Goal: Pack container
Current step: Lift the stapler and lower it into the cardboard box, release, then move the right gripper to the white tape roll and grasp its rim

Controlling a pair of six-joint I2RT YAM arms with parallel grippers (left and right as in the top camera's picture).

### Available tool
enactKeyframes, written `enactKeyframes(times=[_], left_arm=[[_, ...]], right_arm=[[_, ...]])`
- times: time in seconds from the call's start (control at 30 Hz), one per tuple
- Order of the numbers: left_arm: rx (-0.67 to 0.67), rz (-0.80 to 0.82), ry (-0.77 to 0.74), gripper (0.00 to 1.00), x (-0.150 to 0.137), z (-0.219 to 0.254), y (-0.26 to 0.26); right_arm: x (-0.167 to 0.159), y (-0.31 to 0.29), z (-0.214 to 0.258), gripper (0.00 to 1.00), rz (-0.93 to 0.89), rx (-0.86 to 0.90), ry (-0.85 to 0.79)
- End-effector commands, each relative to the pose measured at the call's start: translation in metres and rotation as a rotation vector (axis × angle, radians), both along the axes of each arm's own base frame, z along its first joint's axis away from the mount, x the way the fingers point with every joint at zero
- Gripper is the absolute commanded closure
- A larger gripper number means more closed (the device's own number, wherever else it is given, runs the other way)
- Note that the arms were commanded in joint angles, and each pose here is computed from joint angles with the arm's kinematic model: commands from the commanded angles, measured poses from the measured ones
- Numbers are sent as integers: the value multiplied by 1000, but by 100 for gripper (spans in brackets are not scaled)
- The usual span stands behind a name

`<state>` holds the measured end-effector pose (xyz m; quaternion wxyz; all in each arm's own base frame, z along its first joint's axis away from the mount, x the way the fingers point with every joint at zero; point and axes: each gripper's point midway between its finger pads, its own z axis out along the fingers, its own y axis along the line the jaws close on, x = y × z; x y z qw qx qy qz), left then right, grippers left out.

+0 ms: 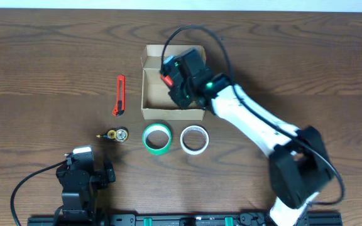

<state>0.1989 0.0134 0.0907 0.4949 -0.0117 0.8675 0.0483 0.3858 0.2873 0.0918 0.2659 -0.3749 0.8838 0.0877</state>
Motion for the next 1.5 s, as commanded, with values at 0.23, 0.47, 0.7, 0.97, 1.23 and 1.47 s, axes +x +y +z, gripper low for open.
enactKeyframes(times=[0.23,0.47,0.7,0.97,1.23,1.47], left_arm=[[13,15,7,5,-1,-4,4],[13,15,7,4,-1,-4,4],[13,15,7,5,-1,-4,4],[13,15,7,4,-1,-4,4],[13,15,7,5,-1,-4,4],[13,15,7,5,-1,-4,4]], right_arm=[[-2,-3,-39,99,79,-137,1],[3,-4,-47,91,71,-158,-9],[9,0,-45,80,71,-142,-34],[9,0,-45,62,71,-143,-33],[15,5,-24,54,44,-93,-79],[18,7,58,12,-51,64,-186]])
